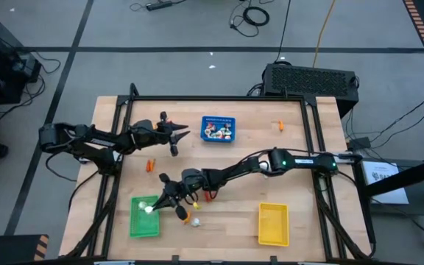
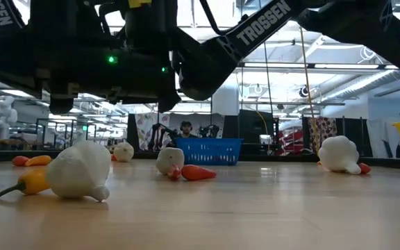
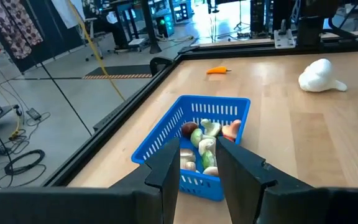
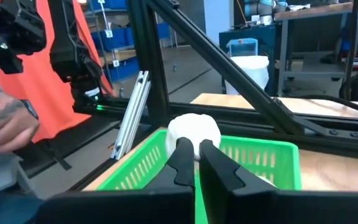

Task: Sort produce into baskets
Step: Put the white garlic into the green bin

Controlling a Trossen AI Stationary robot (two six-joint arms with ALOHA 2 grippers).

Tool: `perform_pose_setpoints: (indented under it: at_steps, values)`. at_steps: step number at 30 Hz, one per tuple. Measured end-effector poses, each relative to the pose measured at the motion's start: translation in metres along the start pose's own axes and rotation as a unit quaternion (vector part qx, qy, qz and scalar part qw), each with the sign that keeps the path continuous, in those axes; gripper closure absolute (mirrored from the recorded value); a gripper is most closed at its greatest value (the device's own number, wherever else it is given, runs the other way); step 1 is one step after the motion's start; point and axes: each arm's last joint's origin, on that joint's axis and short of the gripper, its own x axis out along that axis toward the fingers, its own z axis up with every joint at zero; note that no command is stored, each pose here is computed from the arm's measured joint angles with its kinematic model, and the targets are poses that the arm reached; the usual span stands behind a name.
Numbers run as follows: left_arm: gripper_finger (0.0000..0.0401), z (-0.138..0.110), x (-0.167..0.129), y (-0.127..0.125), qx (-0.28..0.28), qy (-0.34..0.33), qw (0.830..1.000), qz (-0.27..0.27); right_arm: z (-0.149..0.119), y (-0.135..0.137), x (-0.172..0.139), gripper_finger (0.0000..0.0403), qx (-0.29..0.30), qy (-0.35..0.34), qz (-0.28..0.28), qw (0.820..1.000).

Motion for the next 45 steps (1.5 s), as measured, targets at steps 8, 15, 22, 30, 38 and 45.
perform_pose_setpoints:
  at_steps: [8, 15, 22, 30, 38, 45]
  values:
    - [0.0290, 0.002, 0.000, 0.000, 0.000, -0.008, 1.000, 0.001, 0.000, 0.000, 0.000, 0.0369, -0.002, 0.000, -0.002, 1.000]
    - [0.0290, 0.002, 0.000, 0.000, 0.000, -0.009, 1.000, 0.000, 0.000, 0.000, 0.000, 0.0330, -0.002, 0.000, -0.004, 1.000]
    - [0.0290, 0.004, 0.002, 0.001, 0.000, -0.012, 1.000, -0.001, 0.006, -0.006, -0.004, 0.0308, 0.021, 0.021, 0.010, 1.000]
    - [0.0290, 0.004, 0.002, 0.001, 0.000, -0.009, 1.000, -0.002, 0.061, -0.017, -0.041, 0.0309, 0.165, 0.190, 0.106, 0.962]
    - [0.0290, 0.004, 0.002, 0.001, 0.000, -0.010, 1.000, -0.002, 0.138, 0.030, -0.114, 0.0309, 0.184, 0.399, 0.053, 0.896]
    - [0.0290, 0.004, 0.002, 0.001, 0.000, -0.009, 1.000, -0.002, 0.188, 0.064, -0.174, 0.0310, 0.209, 0.505, -0.129, 0.828]
